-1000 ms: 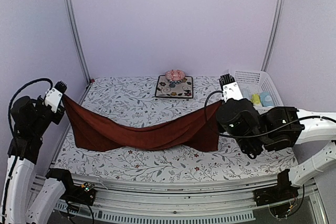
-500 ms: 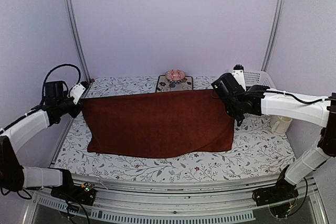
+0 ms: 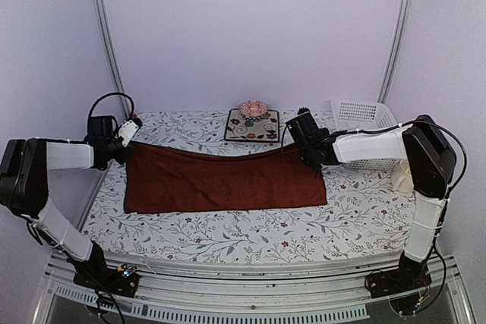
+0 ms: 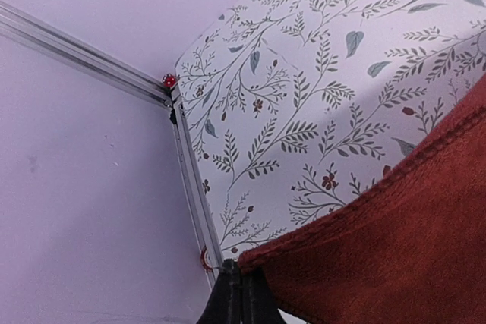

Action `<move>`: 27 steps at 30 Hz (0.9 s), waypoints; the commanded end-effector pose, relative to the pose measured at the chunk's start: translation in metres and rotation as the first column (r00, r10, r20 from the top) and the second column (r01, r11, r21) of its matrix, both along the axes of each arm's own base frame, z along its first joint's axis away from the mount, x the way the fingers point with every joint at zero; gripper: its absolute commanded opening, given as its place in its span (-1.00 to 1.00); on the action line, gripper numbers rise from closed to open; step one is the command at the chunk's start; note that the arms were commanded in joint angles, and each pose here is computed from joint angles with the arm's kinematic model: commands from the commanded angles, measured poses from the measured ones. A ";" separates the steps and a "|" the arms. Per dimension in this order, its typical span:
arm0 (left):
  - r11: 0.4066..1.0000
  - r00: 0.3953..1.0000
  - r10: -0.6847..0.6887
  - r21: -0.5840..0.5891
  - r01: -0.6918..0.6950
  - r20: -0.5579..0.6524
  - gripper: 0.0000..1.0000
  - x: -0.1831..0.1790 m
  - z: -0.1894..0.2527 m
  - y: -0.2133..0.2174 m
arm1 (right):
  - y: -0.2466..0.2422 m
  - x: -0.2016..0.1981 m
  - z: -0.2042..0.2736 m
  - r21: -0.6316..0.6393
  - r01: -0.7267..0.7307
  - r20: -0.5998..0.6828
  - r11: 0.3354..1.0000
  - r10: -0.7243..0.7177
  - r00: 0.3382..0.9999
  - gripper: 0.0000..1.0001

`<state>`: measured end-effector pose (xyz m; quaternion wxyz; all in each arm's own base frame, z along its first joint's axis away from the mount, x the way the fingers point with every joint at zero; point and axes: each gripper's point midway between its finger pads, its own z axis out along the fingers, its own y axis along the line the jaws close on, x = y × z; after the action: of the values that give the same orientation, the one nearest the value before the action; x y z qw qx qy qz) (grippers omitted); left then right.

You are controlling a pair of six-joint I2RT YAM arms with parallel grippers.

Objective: Roll the towels
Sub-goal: Fold the towel at the center of the board.

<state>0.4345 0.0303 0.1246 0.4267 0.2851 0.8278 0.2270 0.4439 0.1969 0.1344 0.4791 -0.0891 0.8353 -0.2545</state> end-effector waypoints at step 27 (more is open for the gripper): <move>0.972 0.973 -0.221 0.102 0.213 0.073 -1.00 -0.010 -0.007 -0.017 | -0.008 0.008 0.021 0.252 -0.253 -0.054 0.934 0.275 0.960 -0.96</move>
<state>0.4319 0.0179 0.1057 0.4464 0.3747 0.7768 0.2385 0.4622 0.1895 0.1416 0.4734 -0.1605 0.8589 -0.1112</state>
